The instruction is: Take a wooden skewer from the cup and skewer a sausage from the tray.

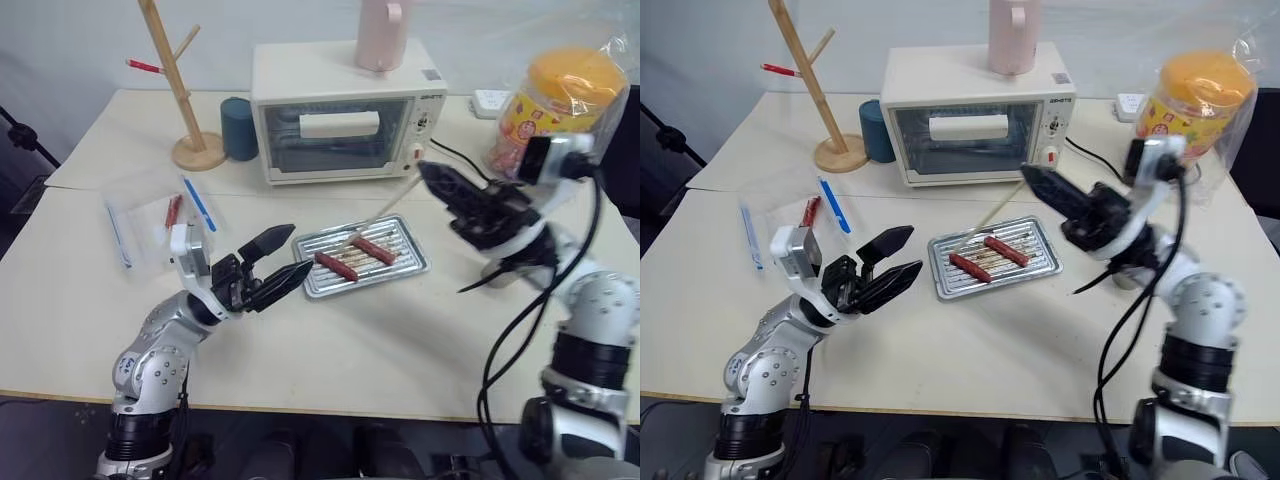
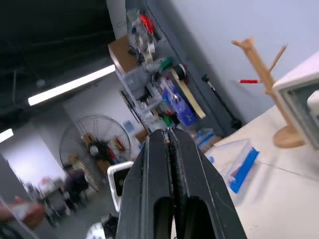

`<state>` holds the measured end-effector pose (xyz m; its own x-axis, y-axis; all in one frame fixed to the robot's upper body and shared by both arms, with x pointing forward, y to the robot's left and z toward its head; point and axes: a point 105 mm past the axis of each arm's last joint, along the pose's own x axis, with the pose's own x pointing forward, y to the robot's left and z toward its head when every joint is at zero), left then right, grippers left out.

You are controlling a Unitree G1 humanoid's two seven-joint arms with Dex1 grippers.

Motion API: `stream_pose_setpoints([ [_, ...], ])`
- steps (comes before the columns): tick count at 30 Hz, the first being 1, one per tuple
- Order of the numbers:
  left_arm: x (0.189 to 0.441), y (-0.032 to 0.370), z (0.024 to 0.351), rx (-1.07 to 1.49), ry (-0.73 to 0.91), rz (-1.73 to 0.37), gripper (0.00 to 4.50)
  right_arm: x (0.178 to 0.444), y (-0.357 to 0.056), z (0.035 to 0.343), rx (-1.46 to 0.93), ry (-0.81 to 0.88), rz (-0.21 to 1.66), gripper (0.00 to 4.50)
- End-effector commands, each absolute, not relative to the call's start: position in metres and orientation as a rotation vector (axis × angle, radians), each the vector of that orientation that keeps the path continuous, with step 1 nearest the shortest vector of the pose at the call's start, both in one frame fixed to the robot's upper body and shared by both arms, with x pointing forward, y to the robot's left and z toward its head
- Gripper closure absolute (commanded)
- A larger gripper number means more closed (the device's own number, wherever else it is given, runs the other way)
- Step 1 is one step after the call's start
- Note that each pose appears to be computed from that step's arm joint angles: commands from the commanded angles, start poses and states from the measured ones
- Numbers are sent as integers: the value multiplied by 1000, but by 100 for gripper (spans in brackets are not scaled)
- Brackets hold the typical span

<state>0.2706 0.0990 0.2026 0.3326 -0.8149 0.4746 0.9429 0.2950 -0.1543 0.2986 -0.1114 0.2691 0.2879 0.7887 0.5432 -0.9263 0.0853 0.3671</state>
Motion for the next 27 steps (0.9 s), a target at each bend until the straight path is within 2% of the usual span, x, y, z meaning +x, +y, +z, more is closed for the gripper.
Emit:
stream_pose_setpoints([
  [1,271,99,210,-452,-371,-1180,0,295,-100,276,739,-303,1290,449],
  [11,266,88,212,-506,-360,-1252,0,294,-71,256,691,-243,1325,449],
  [12,266,88,210,-514,-355,-1252,39,294,-71,256,692,-247,1324,450],
  [15,265,87,208,-526,-351,-1255,91,294,-71,256,696,-253,1320,450],
  [27,271,84,205,-522,-351,-1230,370,291,-71,259,737,-291,1319,450],
])
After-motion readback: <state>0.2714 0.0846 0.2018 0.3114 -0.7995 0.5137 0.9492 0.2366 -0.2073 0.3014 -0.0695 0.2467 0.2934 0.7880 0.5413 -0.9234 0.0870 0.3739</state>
